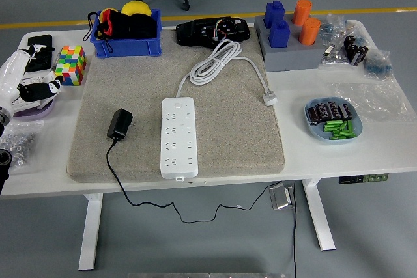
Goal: Pull the plug out,throw it away,press the button
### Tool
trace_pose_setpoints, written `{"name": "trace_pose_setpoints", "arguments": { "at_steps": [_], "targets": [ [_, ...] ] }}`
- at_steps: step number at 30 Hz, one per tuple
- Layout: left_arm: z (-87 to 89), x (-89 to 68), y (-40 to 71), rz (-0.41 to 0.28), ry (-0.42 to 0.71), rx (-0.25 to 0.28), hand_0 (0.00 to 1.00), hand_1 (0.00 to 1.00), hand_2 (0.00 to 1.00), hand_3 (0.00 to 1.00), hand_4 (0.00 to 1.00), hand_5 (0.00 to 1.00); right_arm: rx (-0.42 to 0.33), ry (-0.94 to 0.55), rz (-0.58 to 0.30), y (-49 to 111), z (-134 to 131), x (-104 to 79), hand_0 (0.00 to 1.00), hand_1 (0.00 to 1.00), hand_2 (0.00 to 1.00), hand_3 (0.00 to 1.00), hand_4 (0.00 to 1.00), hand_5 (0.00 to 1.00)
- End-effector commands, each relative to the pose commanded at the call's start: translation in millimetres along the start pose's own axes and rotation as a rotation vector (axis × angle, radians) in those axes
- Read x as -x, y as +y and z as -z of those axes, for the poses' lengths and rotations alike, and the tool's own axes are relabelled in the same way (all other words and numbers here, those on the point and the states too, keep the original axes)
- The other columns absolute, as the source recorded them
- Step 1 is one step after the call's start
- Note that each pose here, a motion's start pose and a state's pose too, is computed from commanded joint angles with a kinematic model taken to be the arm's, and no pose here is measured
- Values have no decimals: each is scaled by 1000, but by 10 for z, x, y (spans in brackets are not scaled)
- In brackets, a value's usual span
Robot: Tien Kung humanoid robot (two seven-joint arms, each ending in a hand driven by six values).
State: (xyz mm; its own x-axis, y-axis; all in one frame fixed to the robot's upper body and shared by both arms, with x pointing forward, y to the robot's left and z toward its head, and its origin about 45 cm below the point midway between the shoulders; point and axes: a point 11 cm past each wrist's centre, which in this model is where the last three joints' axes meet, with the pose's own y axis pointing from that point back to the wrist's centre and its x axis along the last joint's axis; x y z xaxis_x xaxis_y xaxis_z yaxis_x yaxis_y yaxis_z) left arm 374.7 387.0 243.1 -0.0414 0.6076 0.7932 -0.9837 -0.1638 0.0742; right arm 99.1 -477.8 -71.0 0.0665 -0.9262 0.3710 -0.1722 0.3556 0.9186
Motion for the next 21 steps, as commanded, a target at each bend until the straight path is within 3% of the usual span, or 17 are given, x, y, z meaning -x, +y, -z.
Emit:
{"name": "trace_pose_setpoints", "arguments": {
  "at_steps": [21],
  "targets": [
    [-18,-16,-2,-4,6,6,747,748,753,789,666,2,-1,-8,3,-1,4,16,756,705,716,728,768,654]
  ]
}}
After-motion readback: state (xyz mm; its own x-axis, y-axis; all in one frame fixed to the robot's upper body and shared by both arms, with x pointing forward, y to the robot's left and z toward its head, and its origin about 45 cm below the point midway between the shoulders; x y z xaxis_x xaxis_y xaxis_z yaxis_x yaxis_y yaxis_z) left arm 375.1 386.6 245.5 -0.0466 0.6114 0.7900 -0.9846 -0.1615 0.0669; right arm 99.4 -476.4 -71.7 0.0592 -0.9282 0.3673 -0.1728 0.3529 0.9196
